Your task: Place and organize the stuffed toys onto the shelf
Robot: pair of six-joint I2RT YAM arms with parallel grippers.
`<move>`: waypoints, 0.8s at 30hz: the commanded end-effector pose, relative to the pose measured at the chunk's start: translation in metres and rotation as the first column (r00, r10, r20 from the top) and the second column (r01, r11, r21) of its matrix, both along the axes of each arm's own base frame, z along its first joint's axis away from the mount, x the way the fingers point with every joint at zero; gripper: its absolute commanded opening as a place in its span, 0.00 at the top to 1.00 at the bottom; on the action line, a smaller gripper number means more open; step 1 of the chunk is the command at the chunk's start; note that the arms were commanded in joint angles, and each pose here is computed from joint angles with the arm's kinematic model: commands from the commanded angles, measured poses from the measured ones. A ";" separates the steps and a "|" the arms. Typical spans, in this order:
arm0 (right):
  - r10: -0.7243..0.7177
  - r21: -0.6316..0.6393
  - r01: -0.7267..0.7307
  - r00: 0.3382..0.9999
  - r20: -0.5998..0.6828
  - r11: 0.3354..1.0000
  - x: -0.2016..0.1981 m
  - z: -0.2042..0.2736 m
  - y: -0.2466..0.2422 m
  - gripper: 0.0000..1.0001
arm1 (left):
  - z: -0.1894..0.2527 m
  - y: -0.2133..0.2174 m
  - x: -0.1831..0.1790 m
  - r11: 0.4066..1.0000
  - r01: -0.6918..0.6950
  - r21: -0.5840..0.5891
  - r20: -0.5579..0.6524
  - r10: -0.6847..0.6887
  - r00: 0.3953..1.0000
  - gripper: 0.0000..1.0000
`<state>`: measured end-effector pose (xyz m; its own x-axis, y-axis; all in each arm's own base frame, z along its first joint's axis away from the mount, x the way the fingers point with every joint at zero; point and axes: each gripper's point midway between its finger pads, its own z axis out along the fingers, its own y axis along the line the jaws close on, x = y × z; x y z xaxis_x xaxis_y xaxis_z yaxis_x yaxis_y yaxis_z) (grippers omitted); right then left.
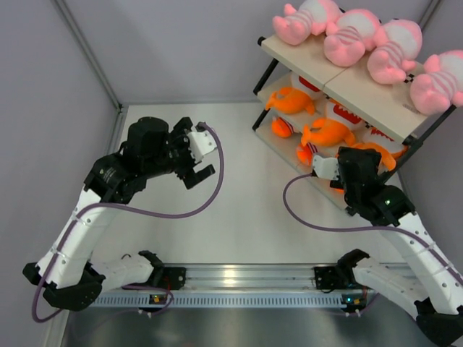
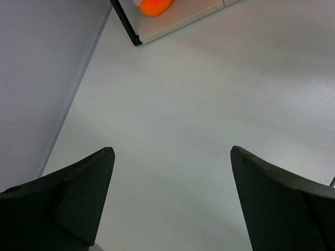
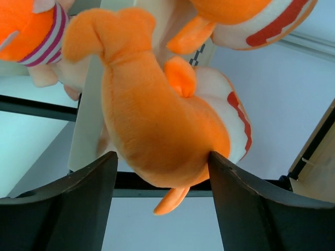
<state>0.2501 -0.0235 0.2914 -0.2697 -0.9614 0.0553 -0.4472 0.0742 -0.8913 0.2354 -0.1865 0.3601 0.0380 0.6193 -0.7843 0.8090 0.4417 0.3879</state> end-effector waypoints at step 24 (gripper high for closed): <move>0.320 0.616 -0.237 0.947 -0.025 0.751 -0.052 0.053 0.105 0.01 | -0.002 0.015 -0.007 0.999 -0.011 0.042 0.040 0.009 0.999 0.02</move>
<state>0.2194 0.0323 0.3456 -0.1255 -0.9352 -0.3312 -0.4767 0.3496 -0.8066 0.2352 -0.1795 0.3615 0.0593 0.6412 -0.7651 0.7941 0.4342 0.4254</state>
